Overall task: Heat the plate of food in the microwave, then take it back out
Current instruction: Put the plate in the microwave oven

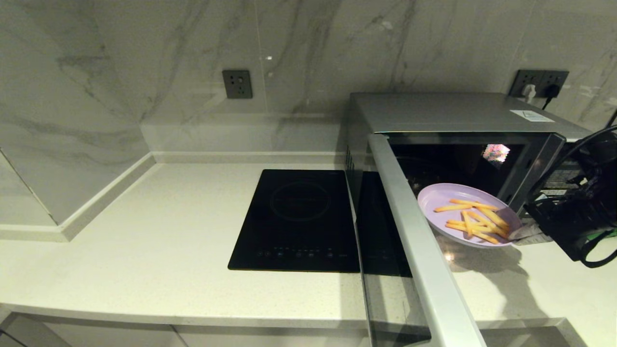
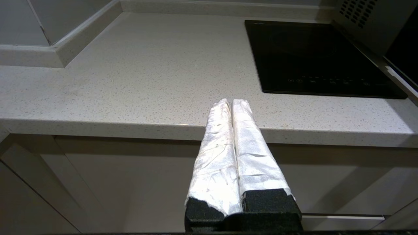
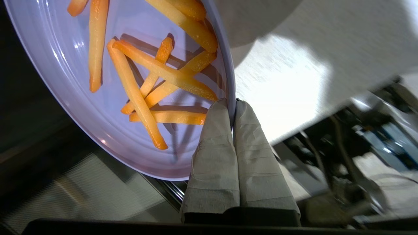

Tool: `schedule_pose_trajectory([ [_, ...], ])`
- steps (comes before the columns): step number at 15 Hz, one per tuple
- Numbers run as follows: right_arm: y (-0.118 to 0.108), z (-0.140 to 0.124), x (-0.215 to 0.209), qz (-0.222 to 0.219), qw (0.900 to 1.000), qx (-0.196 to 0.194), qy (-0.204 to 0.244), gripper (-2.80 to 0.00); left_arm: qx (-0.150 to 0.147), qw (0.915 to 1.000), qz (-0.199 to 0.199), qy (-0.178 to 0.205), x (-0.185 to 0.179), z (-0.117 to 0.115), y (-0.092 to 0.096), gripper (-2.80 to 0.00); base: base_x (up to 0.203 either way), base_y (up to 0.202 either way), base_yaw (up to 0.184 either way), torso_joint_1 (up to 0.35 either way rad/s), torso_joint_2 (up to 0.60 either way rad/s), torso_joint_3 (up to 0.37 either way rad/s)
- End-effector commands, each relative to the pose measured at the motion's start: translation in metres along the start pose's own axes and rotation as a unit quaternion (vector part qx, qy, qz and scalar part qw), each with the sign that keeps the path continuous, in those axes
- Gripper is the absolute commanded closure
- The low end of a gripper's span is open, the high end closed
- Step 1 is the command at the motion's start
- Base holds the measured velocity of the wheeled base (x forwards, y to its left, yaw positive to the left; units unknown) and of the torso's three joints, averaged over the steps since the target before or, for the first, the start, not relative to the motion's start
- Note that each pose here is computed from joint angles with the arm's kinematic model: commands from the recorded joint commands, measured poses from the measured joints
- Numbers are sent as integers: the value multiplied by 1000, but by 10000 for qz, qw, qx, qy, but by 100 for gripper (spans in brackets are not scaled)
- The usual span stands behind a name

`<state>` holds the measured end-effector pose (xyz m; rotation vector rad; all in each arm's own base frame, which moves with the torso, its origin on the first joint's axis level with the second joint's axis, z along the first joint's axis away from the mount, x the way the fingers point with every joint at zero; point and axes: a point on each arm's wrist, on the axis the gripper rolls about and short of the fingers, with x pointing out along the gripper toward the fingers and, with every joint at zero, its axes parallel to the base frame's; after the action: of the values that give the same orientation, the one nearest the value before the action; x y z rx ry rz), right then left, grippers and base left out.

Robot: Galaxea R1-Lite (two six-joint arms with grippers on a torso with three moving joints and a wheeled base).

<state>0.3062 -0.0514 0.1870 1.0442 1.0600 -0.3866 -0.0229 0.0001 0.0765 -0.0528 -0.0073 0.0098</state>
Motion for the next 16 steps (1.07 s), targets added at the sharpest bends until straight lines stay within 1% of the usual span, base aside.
schedule_pose_trajectory([
  [1, 12, 0, 20, 80, 10000, -5, 50, 0, -5, 10000, 4, -3, 0, 0, 0, 0, 0, 0, 0, 0, 0, 0],
  [4, 27, 0, 37, 230, 9997, 95, 46, 0, -5, 10000, 4, -3, 0, 0, 0, 0, 0, 0, 0, 0, 0, 0],
  [6, 35, -3, 45, 324, 9995, 11, 64, 0, -5, 10000, 4, -3, 0, 0, 0, 0, 0, 0, 0, 0, 0, 0],
  [9, 42, -1, 58, 462, 9989, 49, 5, 0, -5, 10000, 4, -3, 0, 0, 0, 0, 0, 0, 0, 0, 0, 0],
  [11, 44, -2, 66, 401, 9992, 27, -88, 0, -5, 10000, 4, -3, 0, 0, 0, 0, 0, 0, 0, 0, 0, 0],
  [13, 50, -2, 69, 485, 9987, 37, -142, 0, -5, 10000, 4, -3, 0, 0, 0, 0, 0, 0, 0, 0, 0, 0],
  [16, 54, -4, 72, 531, 9985, 7, -141, 0, -5, 10000, 4, -3, 0, 0, 0, 0, 0, 0, 0, 0, 0, 0],
])
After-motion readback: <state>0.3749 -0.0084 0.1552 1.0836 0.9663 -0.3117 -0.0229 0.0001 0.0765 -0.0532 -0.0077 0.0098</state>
